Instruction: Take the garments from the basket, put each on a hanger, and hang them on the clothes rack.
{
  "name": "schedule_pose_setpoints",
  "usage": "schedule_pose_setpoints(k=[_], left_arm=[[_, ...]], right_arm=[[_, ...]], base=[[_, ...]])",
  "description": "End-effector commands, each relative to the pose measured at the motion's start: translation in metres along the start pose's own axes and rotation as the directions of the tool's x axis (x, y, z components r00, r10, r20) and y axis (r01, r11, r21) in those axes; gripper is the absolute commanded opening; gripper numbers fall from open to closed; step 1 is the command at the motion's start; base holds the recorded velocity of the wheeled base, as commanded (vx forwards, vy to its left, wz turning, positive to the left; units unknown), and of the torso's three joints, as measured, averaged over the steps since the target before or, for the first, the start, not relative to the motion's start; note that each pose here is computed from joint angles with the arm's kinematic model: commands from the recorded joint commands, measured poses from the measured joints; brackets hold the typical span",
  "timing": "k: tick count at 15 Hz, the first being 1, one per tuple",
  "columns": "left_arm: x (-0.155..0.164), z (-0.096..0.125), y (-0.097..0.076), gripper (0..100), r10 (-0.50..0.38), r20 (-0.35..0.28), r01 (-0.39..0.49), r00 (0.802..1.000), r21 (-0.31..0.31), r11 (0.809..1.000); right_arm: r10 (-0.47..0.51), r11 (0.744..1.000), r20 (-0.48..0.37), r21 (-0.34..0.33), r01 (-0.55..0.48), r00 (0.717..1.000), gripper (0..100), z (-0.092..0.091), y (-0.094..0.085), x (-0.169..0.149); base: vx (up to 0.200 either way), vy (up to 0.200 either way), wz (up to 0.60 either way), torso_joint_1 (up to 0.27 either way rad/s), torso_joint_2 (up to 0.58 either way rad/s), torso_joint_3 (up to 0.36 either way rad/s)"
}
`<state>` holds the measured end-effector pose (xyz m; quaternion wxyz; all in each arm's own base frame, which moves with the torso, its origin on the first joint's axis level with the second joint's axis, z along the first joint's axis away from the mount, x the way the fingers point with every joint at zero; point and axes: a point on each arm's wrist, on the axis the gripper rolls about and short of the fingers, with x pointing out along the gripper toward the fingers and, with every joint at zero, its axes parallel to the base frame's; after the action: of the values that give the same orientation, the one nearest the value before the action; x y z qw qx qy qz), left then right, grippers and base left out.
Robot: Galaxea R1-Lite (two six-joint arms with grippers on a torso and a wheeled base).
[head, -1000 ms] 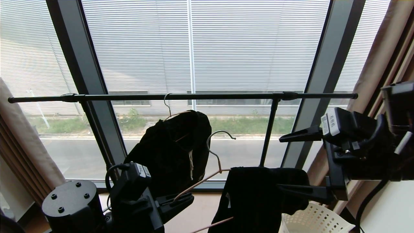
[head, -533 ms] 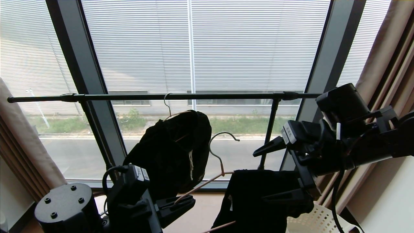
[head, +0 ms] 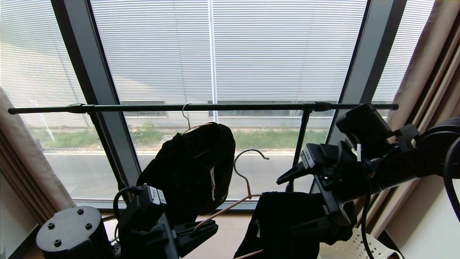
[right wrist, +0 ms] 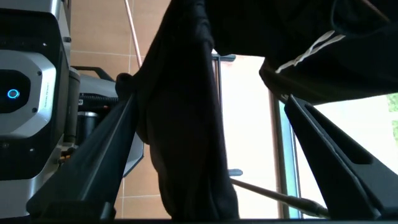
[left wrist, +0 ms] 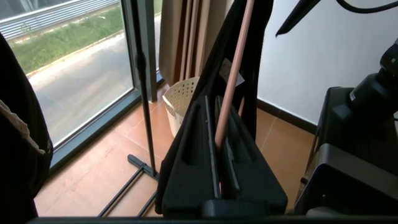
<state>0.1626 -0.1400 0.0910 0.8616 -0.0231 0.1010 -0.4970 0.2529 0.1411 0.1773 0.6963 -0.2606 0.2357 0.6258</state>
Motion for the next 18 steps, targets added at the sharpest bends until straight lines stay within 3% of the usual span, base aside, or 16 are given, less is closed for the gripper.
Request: schedule_pose_setpoints(k=[1,14,15,18], left_arm=[[0.0,0.0,0.0,0,0.0,-0.001,0.0,1.0,-0.001,1.0],[0.001,0.001,-0.001,0,-0.003,0.003,0.003,1.0,0.002,1.0],[0.001,0.001,-0.001,0,-0.003,0.003,0.003,1.0,0.0,1.0],[0.001,0.001,-0.001,0,-0.003,0.003,0.003,1.0,0.0,1.0]], right_arm=[[0.0,1.0,0.0,-0.002,0.0,1.0,100,0.002,-0.001,-0.001],[0.026,0.999,-0.028,0.027,-0.026,0.999,100,0.0,-0.006,0.006],[0.029,0.999,-0.03,0.029,-0.028,0.999,0,-0.001,-0.006,0.007],[0.035,0.999,-0.034,0.033,-0.034,0.999,0,-0.002,-0.007,0.009]], base=[[0.0,0.0,0.0,0.0,0.0,0.0],[0.0,0.0,0.0,0.0,0.0,0.0],[0.0,0.0,0.0,0.0,0.0,0.0],[0.0,0.0,0.0,0.0,0.0,0.0]])
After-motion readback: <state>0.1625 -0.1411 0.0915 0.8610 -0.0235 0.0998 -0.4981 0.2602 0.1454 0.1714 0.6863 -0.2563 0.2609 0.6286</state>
